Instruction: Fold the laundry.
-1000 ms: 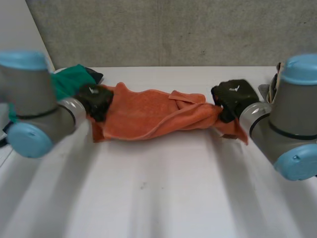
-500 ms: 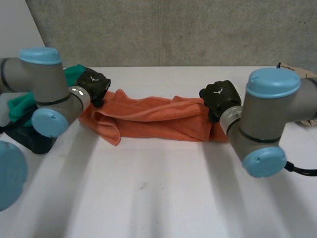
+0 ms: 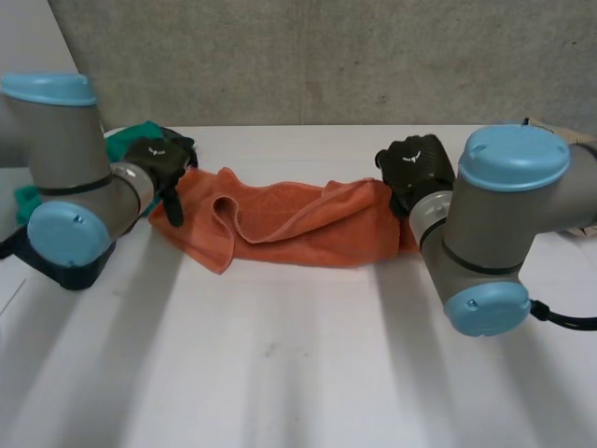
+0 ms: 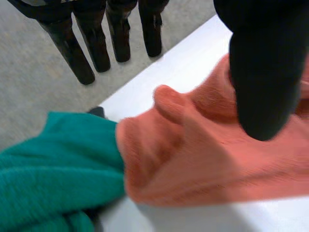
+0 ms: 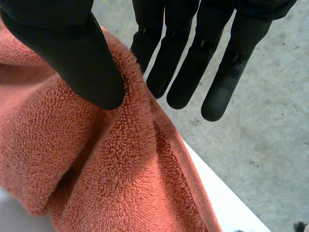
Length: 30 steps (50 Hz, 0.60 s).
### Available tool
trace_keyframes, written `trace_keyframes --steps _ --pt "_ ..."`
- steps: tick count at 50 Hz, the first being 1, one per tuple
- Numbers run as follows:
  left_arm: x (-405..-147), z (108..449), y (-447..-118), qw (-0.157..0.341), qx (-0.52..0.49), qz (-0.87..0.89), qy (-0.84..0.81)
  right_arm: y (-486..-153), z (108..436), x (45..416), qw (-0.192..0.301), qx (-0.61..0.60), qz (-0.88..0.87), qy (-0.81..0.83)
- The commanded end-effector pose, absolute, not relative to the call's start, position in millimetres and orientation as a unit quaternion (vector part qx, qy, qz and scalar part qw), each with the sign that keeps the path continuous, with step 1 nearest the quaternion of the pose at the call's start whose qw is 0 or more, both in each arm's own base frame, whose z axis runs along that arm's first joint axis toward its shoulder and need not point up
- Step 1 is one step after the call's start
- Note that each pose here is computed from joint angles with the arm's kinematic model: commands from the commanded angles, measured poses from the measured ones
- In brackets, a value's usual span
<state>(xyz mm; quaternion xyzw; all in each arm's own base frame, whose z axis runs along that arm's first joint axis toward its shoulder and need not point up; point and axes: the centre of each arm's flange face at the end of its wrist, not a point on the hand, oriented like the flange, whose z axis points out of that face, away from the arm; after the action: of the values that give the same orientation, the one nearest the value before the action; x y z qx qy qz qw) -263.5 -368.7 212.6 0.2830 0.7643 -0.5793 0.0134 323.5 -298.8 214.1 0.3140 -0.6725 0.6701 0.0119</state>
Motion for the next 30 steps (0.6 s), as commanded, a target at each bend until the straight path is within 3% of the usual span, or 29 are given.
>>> trace_keyframes --steps 1,11,18,30 --pt "-258.3 182.6 -333.7 -0.007 0.293 -0.542 0.788 -299.1 229.3 318.1 0.004 0.304 0.677 -0.67" --pt "-266.0 153.2 -335.4 -0.038 0.334 -0.528 0.78 -302.1 224.3 316.2 0.007 0.307 0.672 -0.673" --pt "-271.4 138.6 -361.1 -0.009 0.343 -0.536 0.771 -300.9 221.6 314.1 0.006 0.309 0.665 -0.68" --pt "-279.6 126.9 -377.5 0.009 0.364 -0.542 0.758 -303.5 215.5 308.4 0.009 0.313 0.657 -0.686"
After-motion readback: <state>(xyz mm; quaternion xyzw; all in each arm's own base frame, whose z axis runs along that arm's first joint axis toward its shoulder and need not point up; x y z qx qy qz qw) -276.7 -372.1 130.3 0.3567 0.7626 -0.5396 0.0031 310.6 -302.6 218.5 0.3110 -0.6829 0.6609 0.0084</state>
